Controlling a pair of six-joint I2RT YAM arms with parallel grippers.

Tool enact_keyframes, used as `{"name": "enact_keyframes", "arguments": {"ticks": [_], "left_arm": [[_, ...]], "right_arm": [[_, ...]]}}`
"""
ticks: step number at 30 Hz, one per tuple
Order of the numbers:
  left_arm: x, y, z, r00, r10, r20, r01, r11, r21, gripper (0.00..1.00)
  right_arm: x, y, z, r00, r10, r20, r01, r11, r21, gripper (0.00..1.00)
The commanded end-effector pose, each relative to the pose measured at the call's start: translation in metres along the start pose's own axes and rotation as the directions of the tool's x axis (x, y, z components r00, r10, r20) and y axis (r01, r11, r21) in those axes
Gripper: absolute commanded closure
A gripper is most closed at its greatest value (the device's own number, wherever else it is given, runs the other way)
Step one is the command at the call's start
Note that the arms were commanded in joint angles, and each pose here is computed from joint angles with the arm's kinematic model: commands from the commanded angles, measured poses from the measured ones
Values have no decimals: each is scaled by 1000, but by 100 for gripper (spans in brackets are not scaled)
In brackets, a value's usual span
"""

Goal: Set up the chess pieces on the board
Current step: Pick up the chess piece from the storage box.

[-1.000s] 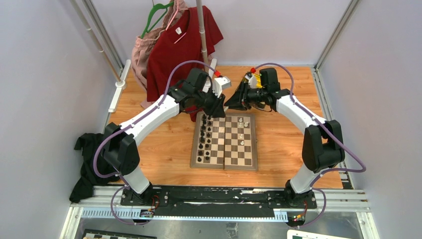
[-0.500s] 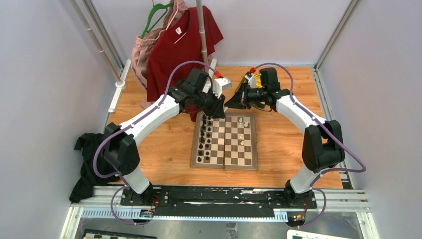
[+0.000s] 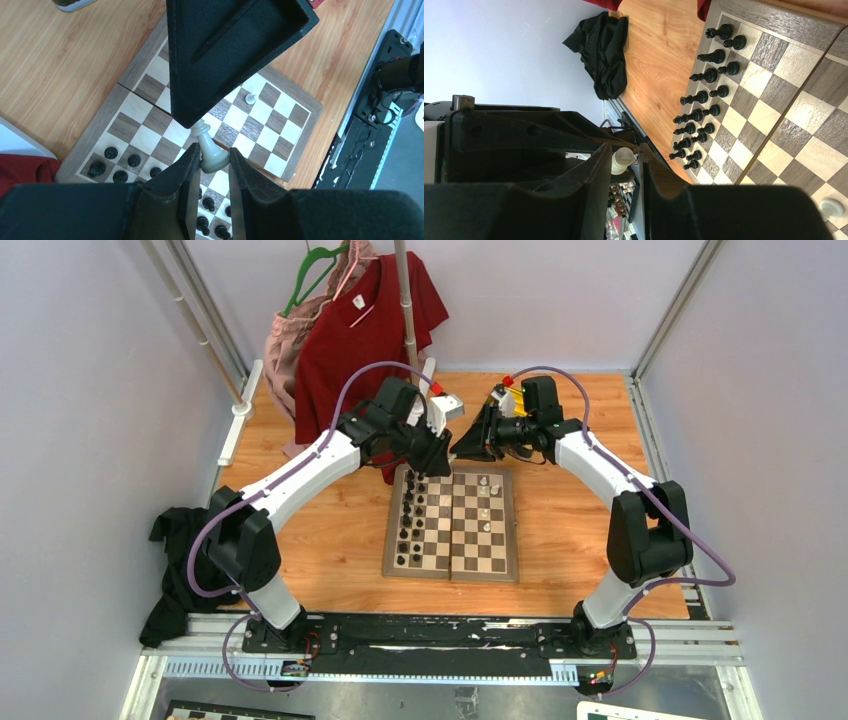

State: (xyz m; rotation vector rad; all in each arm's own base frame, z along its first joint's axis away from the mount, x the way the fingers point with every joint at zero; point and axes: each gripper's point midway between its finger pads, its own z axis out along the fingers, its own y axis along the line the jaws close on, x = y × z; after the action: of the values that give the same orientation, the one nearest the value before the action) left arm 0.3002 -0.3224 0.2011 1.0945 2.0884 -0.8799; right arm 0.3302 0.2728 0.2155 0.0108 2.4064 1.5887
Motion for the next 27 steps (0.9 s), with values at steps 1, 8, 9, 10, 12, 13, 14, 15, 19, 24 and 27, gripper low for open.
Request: {"name": "enact_keyframes", "arguments": {"ticks": [1,8,9,10,12,13,14,15,19,24,27], "left_arm": [[-14,-1,-7,999,40,34,-39,999,-19,100],[-13,-1,-7,999,41,32,-40,999,-20,100],[-14,-1,-7,999,41,34,-41,999,-21,100],[-14,-1,-7,999,41,34,-40,999,-21,100],[-14,-1,-7,999,40,34,-40,999,-20,100],[-14,-1,-7,999,40,34,-39,999,-18,100],[-14,-2,-7,999,41,35,-40,999,-17,100],[-15,-2,-7,998,42,36,-41,999,-16,100],[-14,-2,-7,999,38,35,-38,999,-12,100],[-15,-3,-8,999,38,38,-38,999,-8,100],[-15,-4,-7,999,37,37,-37,999,-6,100]], "right_arm": [[13,10,-2,999,-17,-33,16,1000,-22,68],[16,11,-4,999,-19,-37,19,1000,-24,68],[16,11,-4,999,-19,-38,19,1000,-24,68],[16,11,-4,999,-20,-38,19,1000,-24,69],[17,11,-4,999,-20,-41,19,999,-26,69],[17,10,-4,999,-17,-43,16,1000,-25,69],[17,10,-3,999,-18,-44,17,1000,-26,70],[18,11,-3,999,-20,-47,19,999,-28,70],[19,12,-2,998,-22,-51,20,999,-31,70],[20,12,1,998,-21,-60,19,999,-32,70],[20,12,3,998,-22,-62,20,999,-33,70]]}}
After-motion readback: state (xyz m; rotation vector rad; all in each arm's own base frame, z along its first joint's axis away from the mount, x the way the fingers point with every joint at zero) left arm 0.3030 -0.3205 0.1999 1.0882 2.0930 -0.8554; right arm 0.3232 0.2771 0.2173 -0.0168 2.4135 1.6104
